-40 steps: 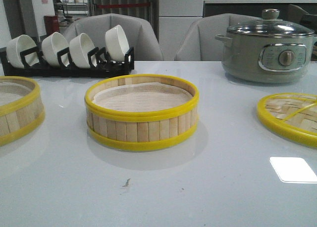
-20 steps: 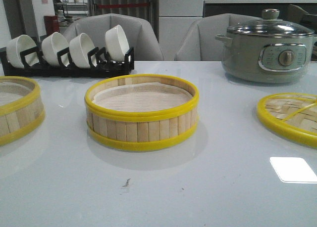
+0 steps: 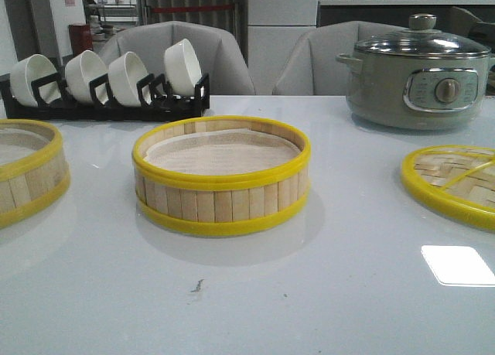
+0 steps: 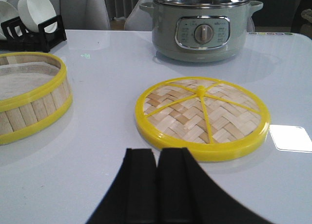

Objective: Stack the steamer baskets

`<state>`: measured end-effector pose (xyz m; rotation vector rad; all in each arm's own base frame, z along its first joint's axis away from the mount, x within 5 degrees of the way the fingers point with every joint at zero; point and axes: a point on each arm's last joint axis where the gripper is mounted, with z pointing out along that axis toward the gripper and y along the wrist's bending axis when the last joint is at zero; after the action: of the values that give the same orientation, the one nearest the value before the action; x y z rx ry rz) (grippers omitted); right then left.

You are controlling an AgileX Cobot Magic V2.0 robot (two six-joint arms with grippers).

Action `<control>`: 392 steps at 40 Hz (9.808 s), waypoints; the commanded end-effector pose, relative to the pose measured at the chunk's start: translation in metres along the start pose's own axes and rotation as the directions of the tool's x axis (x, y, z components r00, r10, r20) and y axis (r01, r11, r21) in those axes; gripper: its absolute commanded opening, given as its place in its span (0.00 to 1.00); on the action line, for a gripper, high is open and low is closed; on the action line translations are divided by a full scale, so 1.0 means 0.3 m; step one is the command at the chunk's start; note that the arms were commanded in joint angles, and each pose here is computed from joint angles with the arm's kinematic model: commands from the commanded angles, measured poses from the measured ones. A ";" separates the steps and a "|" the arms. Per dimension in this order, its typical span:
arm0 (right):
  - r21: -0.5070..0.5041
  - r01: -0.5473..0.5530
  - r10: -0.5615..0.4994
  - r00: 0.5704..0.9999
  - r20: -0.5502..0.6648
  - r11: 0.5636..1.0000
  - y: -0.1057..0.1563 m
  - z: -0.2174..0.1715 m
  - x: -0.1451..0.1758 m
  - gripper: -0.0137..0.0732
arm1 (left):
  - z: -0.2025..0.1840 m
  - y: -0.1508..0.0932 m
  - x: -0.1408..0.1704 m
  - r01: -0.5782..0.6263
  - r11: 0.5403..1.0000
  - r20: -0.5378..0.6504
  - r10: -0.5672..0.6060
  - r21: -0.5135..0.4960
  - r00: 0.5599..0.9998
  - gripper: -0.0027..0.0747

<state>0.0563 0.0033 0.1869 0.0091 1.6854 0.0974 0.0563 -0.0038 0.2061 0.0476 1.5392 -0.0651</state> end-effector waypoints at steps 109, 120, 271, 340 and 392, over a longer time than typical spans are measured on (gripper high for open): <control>-0.006 0.004 -0.004 0.994 0.110 1.000 0.003 -0.010 -0.043 0.22 | 0.495 -0.010 -0.753 -0.047 0.999 -0.410 0.043 0.000 0.911 0.15; -0.028 -0.060 0.064 0.978 0.200 0.998 0.005 -0.015 -0.071 0.22 | 0.495 -0.010 -0.751 -0.045 0.999 -0.415 0.041 0.001 0.909 0.15; 0.045 -0.117 0.126 0.915 -0.382 0.992 0.046 0.361 -0.523 0.54 | 1.141 -0.189 -0.057 0.033 0.990 -0.824 0.096 0.138 0.558 0.56; 0.045 -0.117 0.126 0.916 -0.381 0.992 0.046 0.361 -0.523 0.54 | 0.953 -1.015 -0.360 0.084 0.738 -0.571 0.437 0.669 0.695 0.15; 0.045 -0.118 0.126 0.916 -0.381 0.992 0.046 0.361 -0.523 0.54 | 0.975 -1.015 -0.270 -0.005 0.737 -0.575 0.533 0.676 0.621 0.15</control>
<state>0.1776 0.0145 0.3117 0.1431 2.1912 0.1983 0.3256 -0.3272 0.2619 1.0305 2.4013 -0.2907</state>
